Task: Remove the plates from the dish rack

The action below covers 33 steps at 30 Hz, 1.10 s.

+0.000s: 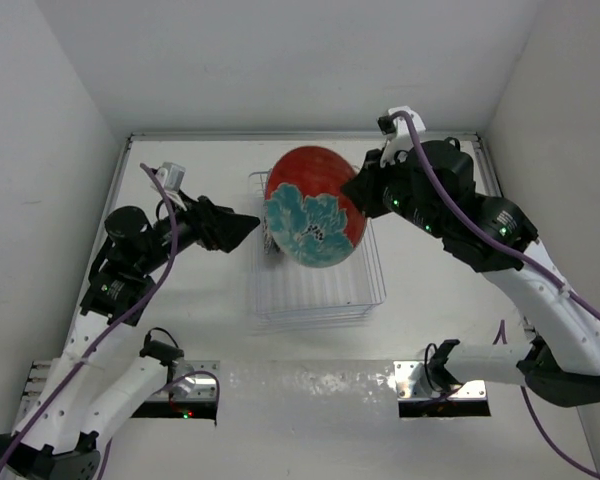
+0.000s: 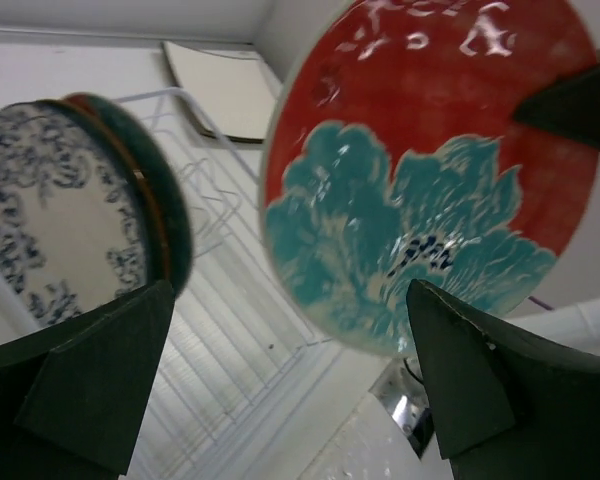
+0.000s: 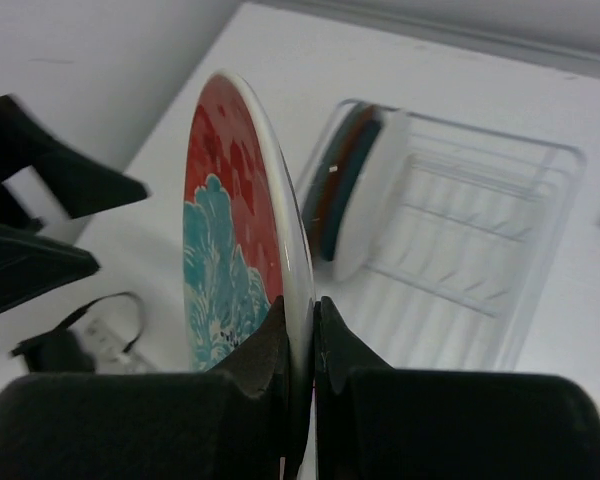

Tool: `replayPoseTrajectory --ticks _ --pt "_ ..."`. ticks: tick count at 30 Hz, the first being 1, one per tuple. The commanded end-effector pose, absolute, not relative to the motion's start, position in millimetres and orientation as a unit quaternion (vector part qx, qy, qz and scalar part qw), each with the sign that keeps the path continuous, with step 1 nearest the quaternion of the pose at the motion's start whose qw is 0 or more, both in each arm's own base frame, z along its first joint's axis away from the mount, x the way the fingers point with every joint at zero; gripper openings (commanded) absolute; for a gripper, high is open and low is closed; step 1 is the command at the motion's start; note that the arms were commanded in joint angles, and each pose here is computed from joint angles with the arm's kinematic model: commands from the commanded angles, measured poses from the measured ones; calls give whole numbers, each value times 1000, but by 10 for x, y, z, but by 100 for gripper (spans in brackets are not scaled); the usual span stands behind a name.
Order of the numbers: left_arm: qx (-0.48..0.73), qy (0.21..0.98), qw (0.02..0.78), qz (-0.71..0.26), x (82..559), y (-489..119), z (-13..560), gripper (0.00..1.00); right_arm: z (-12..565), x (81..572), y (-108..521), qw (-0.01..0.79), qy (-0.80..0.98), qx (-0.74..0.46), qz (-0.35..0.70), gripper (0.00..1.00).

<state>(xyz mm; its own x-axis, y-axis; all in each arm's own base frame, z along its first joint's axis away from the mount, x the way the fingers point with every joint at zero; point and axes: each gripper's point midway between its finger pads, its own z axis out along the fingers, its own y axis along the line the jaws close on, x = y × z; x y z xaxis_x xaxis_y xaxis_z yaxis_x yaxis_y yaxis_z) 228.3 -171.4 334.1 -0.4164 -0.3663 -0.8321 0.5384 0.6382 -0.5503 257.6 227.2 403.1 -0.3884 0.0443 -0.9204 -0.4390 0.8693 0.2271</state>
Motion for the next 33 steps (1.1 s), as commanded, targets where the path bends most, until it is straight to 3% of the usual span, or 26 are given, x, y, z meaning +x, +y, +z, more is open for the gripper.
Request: replayPoseTrajectory --ticks 1,4,9,12,13,15,16,19,21,25,27,28,31,33 --pt "131 681 523 -496 2068 -1965 3539 98 4907 2320 2607 584 693 -119 406 0" --pt "157 656 507 -536 1957 -2069 3590 94 4832 2236 2762 558 688 -134 444 0" --pt "162 663 492 -540 1966 -2101 3525 74 4740 2253 2881 546 684 -135 465 0" --pt "166 666 492 -535 1962 -2097 3507 47 4686 2308 2923 544 687 -133 463 0" --pt "167 666 495 -533 1974 -2093 3512 29 4659 2327 2934 543 689 -133 461 0" --pt "156 678 492 -523 1988 -2065 3480 15 4619 2399 2909 546 694 -124 453 0" --pt "151 678 498 -520 1991 -2046 3511 1 4560 2445 2891 546 699 -119 446 0" --pt "106 683 523 -500 2085 -1939 3563 0 4397 2606 2740 545 714 -88 432 0" --pt "72 677 545 -489 2152 -1853 3660 0 4408 2719 2581 549 706 -56 443 7" --pt "37 629 588 -507 2050 -1734 4134 0 4158 2853 2430 529 715 -26 456 49" --pt "3 613 600 -515 2049 -1656 4323 0 4103 2902 2372 528 719 -19 450 60" --pt "-20 597 611 -519 2036 -1586 4498 0 4056 2926 2343 527 724 -15 445 72" --pt "-58 575 628 -521 2037 -1468 4757 0 3978 2968 2284 525 733 -8 434 78" --pt "-91 564 634 -521 2061 -1377 4897 0 3927 2994 2225 526 740 -1 420 88"
